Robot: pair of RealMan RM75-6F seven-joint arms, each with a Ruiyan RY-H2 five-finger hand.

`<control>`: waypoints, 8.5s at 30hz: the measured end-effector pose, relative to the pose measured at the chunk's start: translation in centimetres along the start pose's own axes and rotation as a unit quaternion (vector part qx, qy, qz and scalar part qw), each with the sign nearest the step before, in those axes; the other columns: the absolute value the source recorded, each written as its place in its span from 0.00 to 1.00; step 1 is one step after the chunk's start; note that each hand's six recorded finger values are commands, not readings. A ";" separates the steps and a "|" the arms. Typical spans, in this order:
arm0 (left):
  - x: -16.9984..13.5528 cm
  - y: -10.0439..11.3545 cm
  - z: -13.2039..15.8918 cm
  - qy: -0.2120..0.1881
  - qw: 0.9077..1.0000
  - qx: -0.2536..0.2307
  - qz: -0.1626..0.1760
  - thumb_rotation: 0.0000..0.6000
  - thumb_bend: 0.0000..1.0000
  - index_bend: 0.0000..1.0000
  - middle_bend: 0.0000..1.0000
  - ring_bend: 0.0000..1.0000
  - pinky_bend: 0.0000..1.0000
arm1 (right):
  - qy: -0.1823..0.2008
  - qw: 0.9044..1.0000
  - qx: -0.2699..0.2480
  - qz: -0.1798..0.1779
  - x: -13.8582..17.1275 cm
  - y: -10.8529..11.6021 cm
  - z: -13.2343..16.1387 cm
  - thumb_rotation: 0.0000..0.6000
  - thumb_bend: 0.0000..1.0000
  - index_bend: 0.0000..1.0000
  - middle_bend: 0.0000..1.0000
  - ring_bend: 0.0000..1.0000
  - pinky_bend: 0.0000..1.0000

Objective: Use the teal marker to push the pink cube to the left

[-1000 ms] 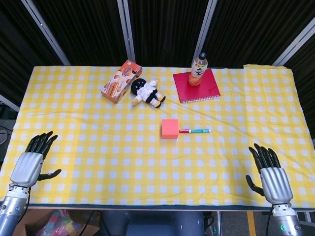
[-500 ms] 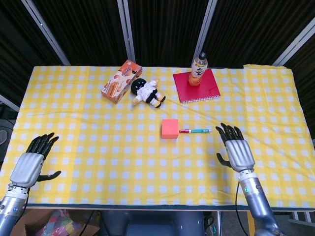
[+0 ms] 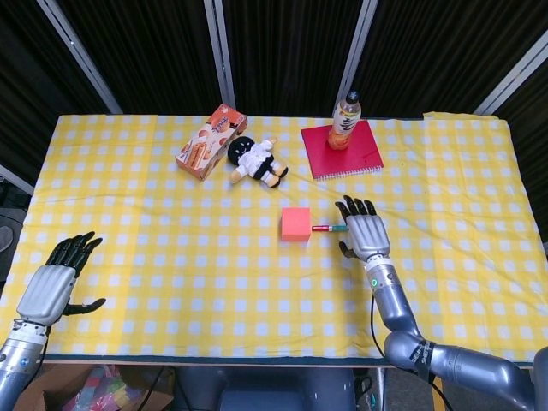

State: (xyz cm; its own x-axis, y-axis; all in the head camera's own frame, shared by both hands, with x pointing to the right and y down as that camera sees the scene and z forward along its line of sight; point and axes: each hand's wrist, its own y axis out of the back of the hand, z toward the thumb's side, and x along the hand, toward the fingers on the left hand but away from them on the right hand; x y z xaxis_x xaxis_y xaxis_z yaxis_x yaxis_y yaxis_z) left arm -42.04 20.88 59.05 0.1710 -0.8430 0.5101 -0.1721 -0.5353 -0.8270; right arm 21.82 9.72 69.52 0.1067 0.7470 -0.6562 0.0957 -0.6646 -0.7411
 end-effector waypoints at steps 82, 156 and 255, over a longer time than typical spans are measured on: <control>0.4 0.0 -0.1 0.006 1.000 -0.027 -0.016 1.00 0.00 0.00 0.00 0.00 0.00 | -0.034 0.999 -0.014 -0.001 -5.0 -1.7 0.6 1.00 0.60 0.56 0.17 0.00 0.00; 0.4 0.1 0.1 -0.001 0.999 -0.046 -0.020 1.00 0.00 0.00 0.00 0.00 0.00 | 0.118 0.993 -0.003 -0.016 -4.3 -4.5 13.6 1.00 0.60 0.57 0.18 0.02 0.00; 0.3 0.1 0.3 0.000 0.998 -0.059 -0.024 1.00 0.00 0.00 0.00 0.00 0.00 | -0.053 0.985 0.150 -0.072 -2.2 0.0 0.9 1.00 0.60 0.57 0.18 0.03 0.00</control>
State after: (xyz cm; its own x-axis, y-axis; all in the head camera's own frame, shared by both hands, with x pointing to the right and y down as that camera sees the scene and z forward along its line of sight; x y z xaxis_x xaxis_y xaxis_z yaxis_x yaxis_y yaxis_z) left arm -41.72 20.59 59.00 0.1819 -0.8157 0.5492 -0.2773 -0.5784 -0.7672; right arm 20.67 8.10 70.87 0.0070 0.8407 -0.5414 -0.1955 -0.5298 -0.8253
